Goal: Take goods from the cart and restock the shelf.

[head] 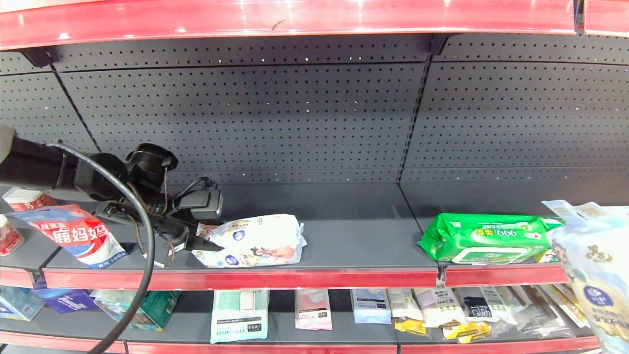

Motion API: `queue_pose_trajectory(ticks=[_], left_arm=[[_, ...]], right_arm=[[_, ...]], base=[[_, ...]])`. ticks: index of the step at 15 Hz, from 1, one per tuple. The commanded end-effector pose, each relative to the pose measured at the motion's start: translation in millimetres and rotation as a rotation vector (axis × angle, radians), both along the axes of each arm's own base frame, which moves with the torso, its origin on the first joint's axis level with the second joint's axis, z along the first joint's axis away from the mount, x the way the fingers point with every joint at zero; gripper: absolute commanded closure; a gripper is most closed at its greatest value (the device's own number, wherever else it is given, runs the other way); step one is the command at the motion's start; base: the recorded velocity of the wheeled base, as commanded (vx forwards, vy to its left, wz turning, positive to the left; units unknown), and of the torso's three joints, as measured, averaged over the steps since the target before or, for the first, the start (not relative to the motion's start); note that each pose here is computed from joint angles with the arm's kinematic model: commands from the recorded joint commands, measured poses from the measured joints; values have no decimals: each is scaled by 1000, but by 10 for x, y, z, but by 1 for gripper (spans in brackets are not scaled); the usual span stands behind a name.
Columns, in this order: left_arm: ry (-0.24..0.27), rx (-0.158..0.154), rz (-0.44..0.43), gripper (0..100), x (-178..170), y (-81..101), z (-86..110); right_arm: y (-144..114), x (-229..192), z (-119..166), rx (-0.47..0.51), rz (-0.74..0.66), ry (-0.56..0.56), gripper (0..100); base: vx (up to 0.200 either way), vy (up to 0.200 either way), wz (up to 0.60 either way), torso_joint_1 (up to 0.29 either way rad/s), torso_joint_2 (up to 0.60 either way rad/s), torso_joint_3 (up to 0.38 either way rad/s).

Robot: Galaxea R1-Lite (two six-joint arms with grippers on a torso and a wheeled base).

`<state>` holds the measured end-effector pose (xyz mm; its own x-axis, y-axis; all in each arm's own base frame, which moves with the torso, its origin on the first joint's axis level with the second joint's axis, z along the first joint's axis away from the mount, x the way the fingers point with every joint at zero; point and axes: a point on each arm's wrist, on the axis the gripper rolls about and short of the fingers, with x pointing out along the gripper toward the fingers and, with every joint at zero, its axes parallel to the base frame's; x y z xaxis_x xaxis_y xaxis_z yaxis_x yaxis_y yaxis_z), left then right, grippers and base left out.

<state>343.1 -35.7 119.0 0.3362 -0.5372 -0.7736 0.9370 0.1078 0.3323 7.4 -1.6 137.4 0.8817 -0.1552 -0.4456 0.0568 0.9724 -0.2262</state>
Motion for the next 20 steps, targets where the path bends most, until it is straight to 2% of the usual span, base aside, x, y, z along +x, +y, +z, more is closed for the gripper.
queue_pose_trajectory(ticks=[1,20], left_arm=[[6,5,3,100,-23,22,-13],[-9,17,2,100,6,7,-11]], right_arm=[[0,2,-3,0,0,3,100],[-1,4,14,-1,-1,-2,100]], base=[[0,0,0,0,0,0],[0,0,0,0,0,0]])
